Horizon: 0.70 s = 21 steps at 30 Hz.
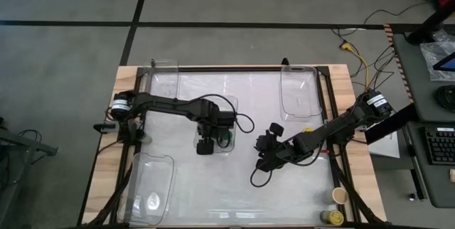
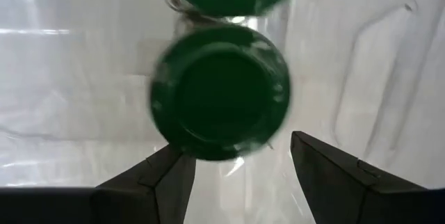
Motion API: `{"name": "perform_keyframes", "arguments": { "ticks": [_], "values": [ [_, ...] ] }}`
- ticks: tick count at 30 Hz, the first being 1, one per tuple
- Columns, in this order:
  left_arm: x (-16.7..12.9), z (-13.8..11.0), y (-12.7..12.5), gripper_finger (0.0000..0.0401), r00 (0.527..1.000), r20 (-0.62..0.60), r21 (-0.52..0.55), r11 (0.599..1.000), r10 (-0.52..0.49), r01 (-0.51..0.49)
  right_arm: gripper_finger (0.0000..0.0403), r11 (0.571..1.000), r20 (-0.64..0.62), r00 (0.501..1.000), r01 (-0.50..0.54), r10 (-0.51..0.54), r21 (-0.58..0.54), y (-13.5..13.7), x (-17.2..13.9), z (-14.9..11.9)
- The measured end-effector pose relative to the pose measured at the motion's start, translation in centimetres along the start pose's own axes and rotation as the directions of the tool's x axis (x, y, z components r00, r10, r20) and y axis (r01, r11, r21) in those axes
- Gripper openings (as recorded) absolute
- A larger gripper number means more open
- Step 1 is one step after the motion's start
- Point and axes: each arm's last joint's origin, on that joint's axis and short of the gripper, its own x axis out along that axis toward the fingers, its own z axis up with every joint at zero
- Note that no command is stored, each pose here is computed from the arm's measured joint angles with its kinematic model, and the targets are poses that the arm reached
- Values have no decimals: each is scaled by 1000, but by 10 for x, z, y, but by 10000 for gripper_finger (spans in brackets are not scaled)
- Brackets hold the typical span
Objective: Sort spices by type
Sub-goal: Put the green seasoning bottle into the center transparent bin
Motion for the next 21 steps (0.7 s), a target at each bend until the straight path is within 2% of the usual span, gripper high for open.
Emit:
{"name": "perform_keyframes", "arguments": {
  "ticks": [21],
  "values": [
    [1,0,-10,218,1000,0,30,999,-22,22,159,1000,0,1000,0,0,1,0,0,0]
  ]
}}
